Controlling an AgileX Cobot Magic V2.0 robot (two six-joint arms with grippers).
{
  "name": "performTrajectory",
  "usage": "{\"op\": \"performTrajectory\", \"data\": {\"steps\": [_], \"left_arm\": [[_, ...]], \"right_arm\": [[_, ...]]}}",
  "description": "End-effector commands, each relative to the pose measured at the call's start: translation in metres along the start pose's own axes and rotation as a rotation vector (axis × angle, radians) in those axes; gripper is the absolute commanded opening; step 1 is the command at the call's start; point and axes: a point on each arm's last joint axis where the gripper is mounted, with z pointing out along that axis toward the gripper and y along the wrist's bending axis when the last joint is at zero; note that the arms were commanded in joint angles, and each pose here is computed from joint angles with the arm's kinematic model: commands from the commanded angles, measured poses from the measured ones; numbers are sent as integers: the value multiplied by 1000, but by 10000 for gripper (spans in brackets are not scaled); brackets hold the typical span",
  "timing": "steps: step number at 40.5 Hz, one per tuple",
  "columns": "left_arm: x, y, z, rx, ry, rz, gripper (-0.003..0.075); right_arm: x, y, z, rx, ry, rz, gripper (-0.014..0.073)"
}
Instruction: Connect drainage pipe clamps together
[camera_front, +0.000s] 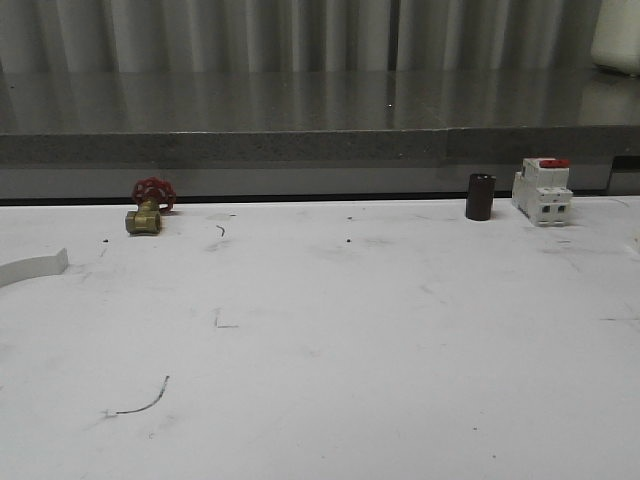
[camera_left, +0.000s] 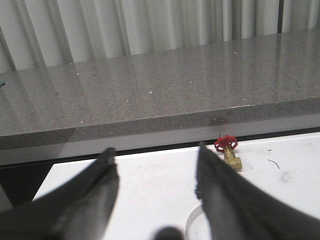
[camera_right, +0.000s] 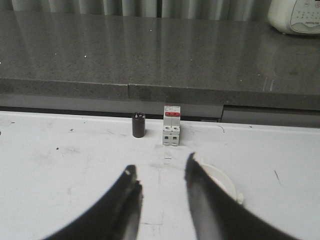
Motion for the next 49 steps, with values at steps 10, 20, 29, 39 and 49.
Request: {"op": "performTrajectory", "data": {"steps": [10,20,29,39,49], "left_arm": [[-18,2,-1,-2,-101,-46,671],[-19,2,-1,-2,-103,-46,671],[-17,1,5,7,-34,-54,671],[-24,1,60,50,346,-51,671],[-29,1,132,82,636,-49,671]], "right_arm": [[-18,-1,-2,10,-102,-3,645],[-18,-1,-2,10,-102,-3,645],[-18,-1,-2,10,-102,-3,645],[-18,-1,-2,10,-102,-3,645],[-18,-1,-2,10,-102,-3,645]]}}
